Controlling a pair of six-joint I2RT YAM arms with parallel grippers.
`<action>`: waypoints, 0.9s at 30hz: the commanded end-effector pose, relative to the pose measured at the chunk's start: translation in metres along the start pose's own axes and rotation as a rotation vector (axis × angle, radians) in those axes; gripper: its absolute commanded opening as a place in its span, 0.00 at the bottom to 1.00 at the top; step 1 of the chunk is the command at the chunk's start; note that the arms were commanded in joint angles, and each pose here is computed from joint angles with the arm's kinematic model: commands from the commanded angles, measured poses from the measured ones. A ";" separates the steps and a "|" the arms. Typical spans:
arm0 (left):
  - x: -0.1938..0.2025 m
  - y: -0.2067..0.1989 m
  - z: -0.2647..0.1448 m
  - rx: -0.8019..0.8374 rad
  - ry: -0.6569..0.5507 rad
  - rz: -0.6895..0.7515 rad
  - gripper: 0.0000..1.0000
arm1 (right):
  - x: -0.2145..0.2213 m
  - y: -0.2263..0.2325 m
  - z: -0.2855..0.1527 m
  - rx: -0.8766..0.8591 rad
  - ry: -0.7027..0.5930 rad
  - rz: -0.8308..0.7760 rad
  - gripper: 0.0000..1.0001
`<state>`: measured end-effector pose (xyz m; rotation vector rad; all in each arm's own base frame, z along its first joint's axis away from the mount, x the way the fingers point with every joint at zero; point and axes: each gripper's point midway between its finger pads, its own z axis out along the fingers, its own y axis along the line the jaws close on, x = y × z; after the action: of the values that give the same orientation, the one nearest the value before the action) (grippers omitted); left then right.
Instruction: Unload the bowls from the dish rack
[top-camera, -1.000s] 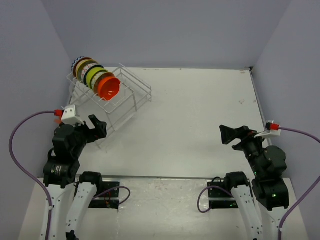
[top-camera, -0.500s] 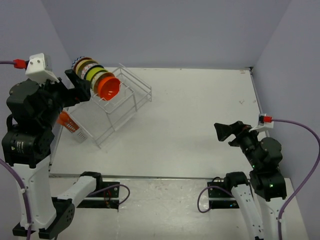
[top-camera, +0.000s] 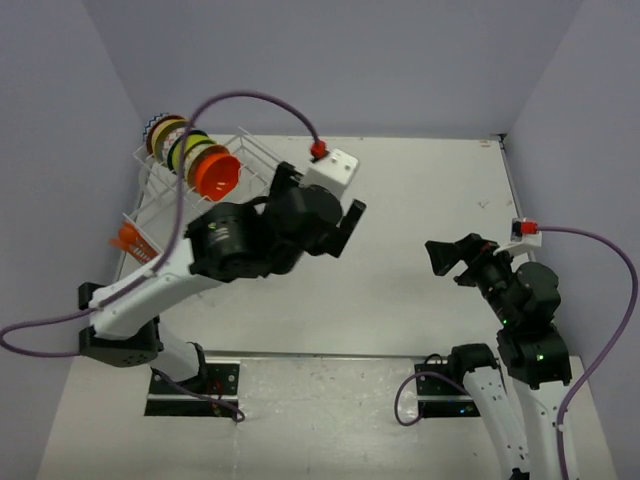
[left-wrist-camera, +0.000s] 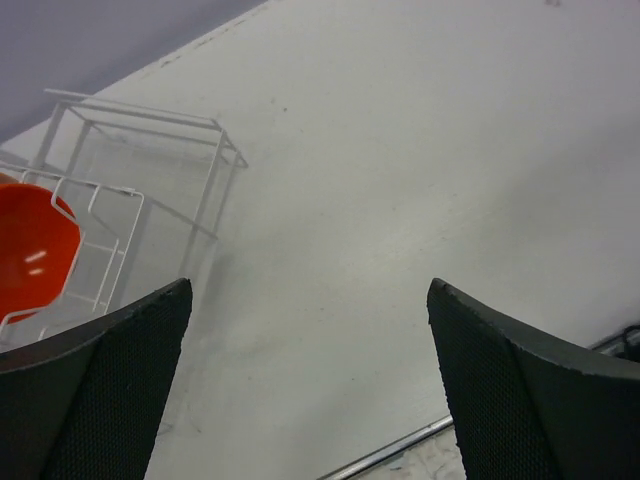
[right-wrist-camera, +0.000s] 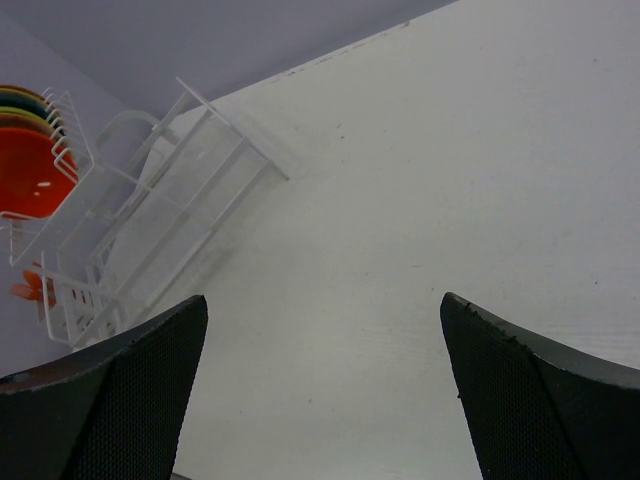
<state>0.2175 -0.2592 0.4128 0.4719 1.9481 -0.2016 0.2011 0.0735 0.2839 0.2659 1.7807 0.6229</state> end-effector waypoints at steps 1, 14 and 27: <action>0.006 0.042 -0.006 -0.362 -0.046 0.114 1.00 | -0.017 0.011 -0.008 -0.031 -0.055 -0.033 0.99; 0.017 0.126 0.001 -0.756 0.035 0.392 1.00 | -0.015 0.007 -0.010 -0.028 -0.069 -0.074 0.99; 0.046 0.189 0.037 -0.821 0.153 0.423 0.96 | -0.007 0.013 -0.005 -0.082 -0.043 -0.065 0.99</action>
<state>0.2961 -0.0907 0.3634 0.3806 1.8500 0.9222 0.1951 0.0740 0.2890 0.2014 1.7409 0.6089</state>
